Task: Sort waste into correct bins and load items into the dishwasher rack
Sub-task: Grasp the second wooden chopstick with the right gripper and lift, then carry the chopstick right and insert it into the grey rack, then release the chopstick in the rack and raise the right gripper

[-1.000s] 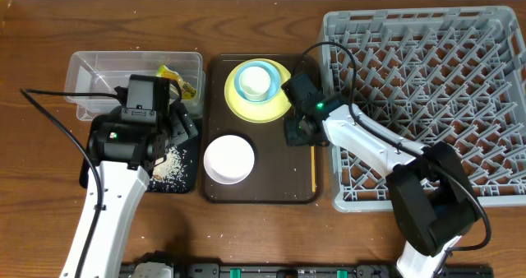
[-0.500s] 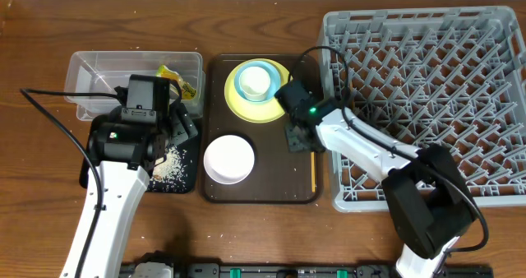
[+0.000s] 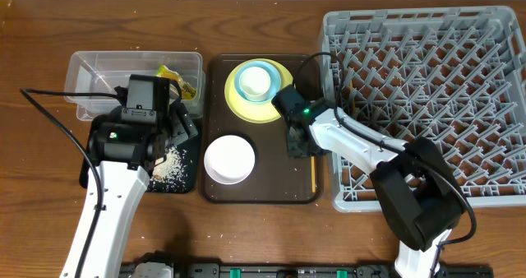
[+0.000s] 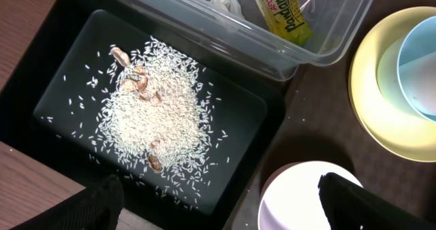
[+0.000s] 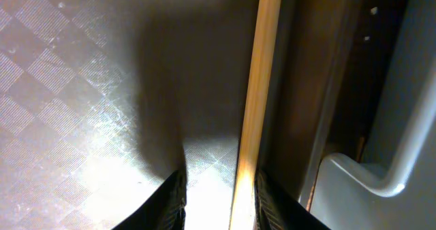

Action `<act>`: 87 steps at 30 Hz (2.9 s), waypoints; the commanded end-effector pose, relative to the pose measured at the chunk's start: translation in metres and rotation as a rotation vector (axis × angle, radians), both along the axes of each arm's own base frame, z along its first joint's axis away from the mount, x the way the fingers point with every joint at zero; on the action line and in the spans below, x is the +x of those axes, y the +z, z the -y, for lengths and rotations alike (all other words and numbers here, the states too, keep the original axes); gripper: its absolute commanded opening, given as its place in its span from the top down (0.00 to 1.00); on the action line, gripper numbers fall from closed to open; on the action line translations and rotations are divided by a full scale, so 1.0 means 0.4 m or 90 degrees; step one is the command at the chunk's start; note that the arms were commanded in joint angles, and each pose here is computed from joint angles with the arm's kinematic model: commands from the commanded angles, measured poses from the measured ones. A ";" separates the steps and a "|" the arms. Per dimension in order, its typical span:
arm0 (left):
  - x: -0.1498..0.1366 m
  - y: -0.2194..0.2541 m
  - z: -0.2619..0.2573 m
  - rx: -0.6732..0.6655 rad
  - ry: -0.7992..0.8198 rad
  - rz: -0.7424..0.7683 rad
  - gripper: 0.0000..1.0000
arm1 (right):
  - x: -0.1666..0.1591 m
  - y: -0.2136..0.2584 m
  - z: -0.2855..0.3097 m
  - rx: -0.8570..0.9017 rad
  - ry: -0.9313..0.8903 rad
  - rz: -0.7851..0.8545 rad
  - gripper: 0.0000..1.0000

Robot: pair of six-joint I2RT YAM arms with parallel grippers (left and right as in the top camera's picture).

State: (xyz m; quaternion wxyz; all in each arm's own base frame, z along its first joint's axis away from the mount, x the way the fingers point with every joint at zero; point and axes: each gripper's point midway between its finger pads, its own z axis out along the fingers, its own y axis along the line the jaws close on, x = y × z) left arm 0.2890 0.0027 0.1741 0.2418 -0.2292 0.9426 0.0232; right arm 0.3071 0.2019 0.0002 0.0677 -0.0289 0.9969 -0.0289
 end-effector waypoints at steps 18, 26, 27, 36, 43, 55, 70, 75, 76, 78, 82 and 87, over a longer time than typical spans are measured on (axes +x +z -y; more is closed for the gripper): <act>0.003 0.008 -0.009 0.006 0.012 0.005 0.06 | -0.002 0.015 -0.060 0.069 0.016 -0.036 0.99; 0.003 0.008 -0.009 0.006 0.012 0.005 0.06 | 0.124 0.257 -0.058 0.118 0.067 0.071 0.99; 0.003 0.008 -0.009 0.006 0.012 0.005 0.06 | 0.138 0.289 -0.046 0.118 0.070 0.087 0.99; 0.003 0.008 -0.009 0.006 0.012 0.005 0.06 | 0.199 0.415 0.176 0.047 0.037 0.134 0.99; 0.003 0.008 -0.009 0.006 0.012 0.005 0.06 | 0.168 0.352 0.300 0.020 -0.015 0.064 0.99; 0.003 0.008 -0.010 0.006 0.013 0.005 0.06 | 0.172 0.237 0.362 -0.028 -0.038 0.075 0.99; 0.003 0.008 -0.009 0.006 0.012 0.005 0.06 | 0.199 0.228 0.373 -0.043 -0.040 0.109 0.98; 0.003 0.008 -0.009 0.006 0.012 0.005 0.06 | 0.196 0.207 0.377 -0.048 -0.041 0.111 0.94; 0.003 0.008 -0.010 0.006 0.013 0.005 0.06 | 0.194 0.204 0.382 -0.055 -0.042 0.110 0.94; 0.003 0.008 -0.009 0.006 0.012 0.005 0.06 | 0.192 0.200 0.392 -0.069 -0.045 0.111 0.93; 0.003 0.008 -0.009 0.006 0.012 0.005 0.06 | 0.194 0.203 0.404 -0.087 -0.048 0.115 0.90; 0.003 0.008 -0.009 0.006 0.012 0.005 0.06 | 0.195 0.203 0.404 -0.086 -0.048 0.117 0.82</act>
